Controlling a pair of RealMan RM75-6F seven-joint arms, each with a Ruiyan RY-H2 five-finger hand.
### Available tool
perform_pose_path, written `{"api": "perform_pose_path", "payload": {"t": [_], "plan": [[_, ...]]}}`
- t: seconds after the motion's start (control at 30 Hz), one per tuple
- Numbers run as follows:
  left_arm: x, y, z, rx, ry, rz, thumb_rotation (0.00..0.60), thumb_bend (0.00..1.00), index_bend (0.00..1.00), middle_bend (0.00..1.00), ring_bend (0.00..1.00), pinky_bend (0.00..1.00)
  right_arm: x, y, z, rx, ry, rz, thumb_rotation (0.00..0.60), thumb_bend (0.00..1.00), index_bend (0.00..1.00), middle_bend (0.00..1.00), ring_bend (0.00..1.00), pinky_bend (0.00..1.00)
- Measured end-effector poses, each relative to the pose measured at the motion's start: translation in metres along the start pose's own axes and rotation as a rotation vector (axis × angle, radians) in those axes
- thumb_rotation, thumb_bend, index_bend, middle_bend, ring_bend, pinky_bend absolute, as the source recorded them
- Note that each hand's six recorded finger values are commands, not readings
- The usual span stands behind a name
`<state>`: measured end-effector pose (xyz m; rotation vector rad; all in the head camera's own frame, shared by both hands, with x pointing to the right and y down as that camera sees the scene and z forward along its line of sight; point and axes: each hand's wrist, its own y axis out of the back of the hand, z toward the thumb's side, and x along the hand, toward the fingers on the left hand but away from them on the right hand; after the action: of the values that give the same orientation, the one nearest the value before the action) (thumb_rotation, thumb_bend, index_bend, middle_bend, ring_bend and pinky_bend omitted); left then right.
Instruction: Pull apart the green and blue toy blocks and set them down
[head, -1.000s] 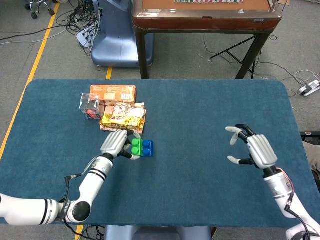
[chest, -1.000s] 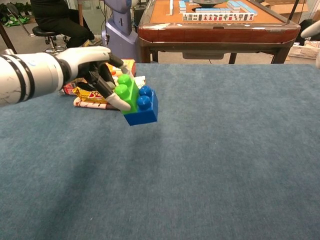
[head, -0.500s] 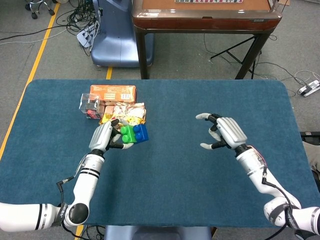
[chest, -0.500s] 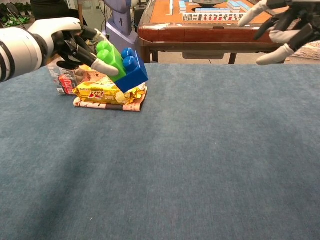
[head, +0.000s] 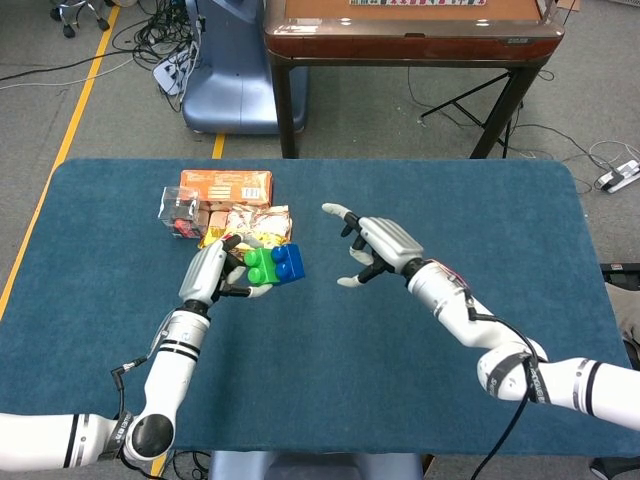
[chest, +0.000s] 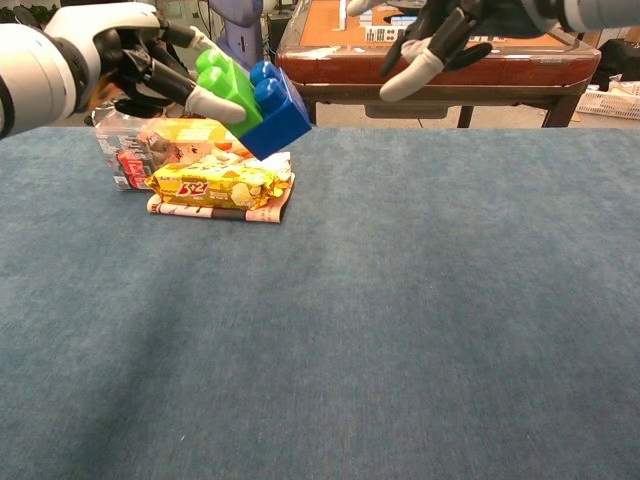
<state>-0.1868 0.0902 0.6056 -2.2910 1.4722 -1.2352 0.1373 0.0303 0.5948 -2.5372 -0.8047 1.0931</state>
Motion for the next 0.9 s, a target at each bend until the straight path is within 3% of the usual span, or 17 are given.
{"api": "perform_pose_path", "payload": {"t": [0.43,0.9], "plan": [[0.003,0.000,-0.005,-0.012,0.013,0.010,0.600,0.17,0.65,1.00,0.97,1.00,-0.029,-0.021,0.005,-0.030,-0.023,0.081,0.600,0.00,0.03,1.00,1.00,1.00],[0.000,-0.004,-0.008,-0.017,0.010,-0.007,0.600,0.17,0.65,1.00,0.97,1.00,-0.050,-0.043,0.005,-0.078,-0.002,0.077,0.600,0.00,0.04,1.00,1.00,1.00]]}}
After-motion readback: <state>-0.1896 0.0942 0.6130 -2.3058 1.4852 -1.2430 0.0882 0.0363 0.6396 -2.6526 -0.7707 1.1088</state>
